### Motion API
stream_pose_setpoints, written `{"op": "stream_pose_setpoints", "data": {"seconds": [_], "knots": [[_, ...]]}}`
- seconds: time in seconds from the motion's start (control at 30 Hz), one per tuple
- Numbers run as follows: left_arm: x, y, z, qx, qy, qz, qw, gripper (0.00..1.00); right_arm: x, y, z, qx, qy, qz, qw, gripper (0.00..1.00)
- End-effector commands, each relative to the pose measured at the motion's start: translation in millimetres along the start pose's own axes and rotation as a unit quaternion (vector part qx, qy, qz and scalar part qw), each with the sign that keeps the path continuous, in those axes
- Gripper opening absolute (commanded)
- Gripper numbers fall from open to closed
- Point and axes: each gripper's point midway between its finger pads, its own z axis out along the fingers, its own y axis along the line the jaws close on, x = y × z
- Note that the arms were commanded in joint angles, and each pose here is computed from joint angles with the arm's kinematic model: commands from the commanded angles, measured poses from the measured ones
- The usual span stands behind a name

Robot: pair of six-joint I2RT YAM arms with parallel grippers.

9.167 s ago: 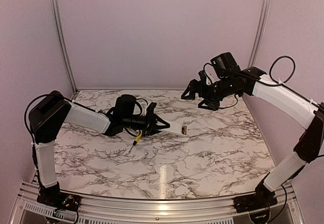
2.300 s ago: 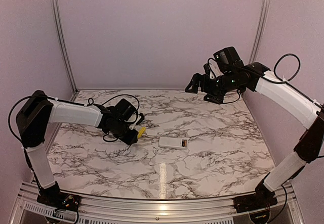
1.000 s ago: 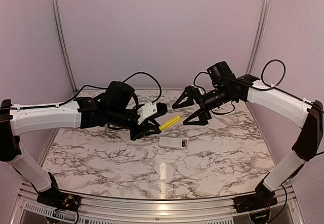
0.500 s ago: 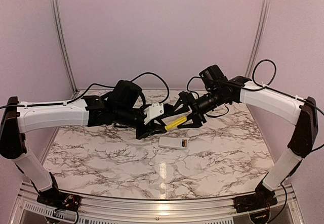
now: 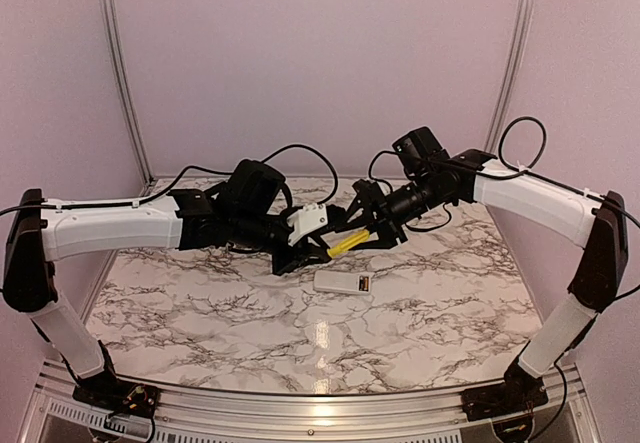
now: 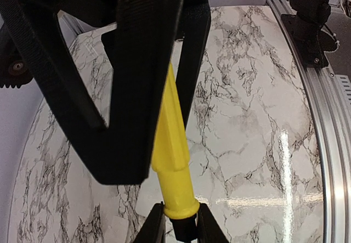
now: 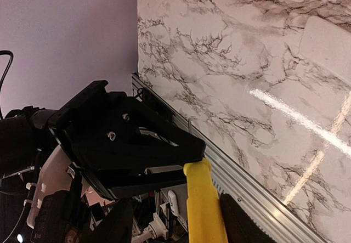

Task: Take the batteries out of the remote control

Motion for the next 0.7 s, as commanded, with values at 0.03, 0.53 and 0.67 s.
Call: {"op": "stream_pose_setpoints", "data": {"seconds": [0.03, 0.53, 0.67], "knots": [[-9.5, 6.2, 2.0, -0.010, -0.005, -0.006, 1.000, 0.00, 0.3, 10.3, 2.8, 0.000, -0.001, -0.014, 1.000, 0.49], [-9.3, 10.0, 1.8, -0.019, -0.001, -0.015, 1.000, 0.00, -0.3, 4.9, 9.0, 0.014, -0.002, -0.017, 1.000, 0.40], [-7.9, 8.8, 1.6, -0.017, 0.002, -0.016, 1.000, 0.00, 0.0, 4.2, 10.9, 0.017, -0.001, -0.019, 1.000, 0.36]]}}
